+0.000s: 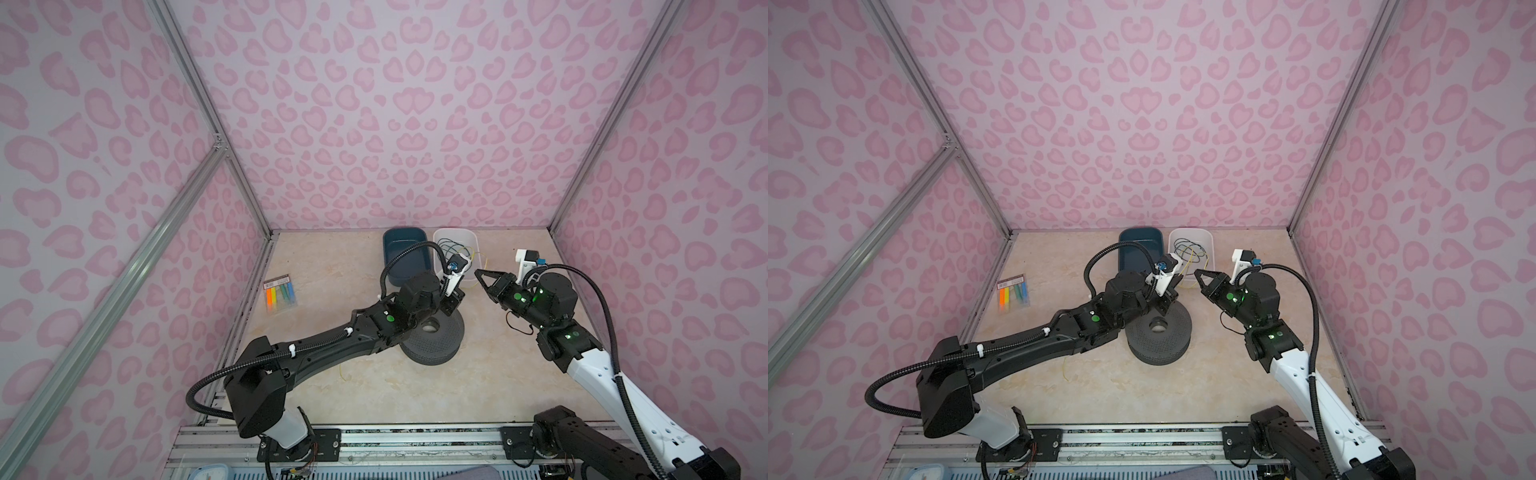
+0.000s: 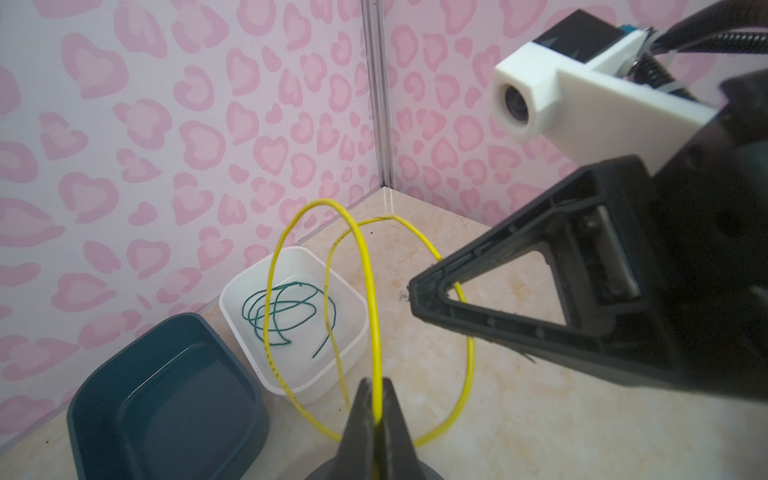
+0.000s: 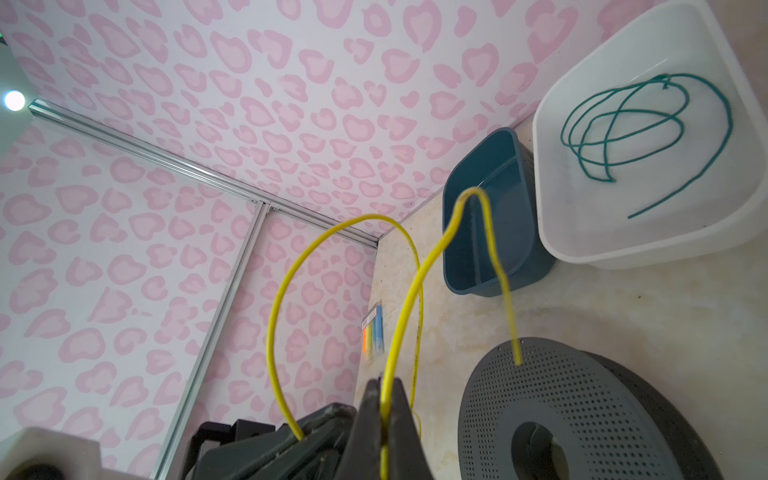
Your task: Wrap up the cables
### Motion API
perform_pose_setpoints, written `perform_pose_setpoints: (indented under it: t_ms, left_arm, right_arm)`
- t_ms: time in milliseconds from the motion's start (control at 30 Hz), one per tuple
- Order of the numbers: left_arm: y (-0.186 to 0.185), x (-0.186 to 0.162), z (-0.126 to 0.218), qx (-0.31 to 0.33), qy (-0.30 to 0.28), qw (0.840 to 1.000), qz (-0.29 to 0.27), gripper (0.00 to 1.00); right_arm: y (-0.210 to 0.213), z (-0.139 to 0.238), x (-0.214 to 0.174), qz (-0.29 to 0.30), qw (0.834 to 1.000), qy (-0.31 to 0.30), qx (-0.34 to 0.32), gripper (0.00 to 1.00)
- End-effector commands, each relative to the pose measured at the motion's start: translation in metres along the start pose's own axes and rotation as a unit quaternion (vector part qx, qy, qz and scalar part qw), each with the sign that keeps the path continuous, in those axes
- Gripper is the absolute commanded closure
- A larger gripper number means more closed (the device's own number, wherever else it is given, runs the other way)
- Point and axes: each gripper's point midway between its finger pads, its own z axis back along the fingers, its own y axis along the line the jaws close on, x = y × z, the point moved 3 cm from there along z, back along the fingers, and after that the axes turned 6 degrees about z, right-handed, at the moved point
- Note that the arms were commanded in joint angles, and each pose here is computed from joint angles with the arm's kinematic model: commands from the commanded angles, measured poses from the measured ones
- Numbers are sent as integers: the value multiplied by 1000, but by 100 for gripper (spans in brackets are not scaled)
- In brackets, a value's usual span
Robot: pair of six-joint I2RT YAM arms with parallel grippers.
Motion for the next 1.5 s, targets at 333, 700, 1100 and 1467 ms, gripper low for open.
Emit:
perform_pose_setpoints:
  t_ms: [333,700,1100,1467]
  left_arm:
    - [28,46,45,39,-73,996,40,96]
    - [67,13,64,81,6,996,48,96]
    - [75,-79,70,92,176,980,-5,96]
    - [64,-126,64,89,233,968,-27,96]
  right_arm:
    - [-27,21,23,23,997,-31,-64,100]
    - [-49,48,66,-13,991,-115,-71,100]
    - [-34,83,169,-29,965,-261,-27,100]
    - [-28,75,224,-33,951,-309,2,100]
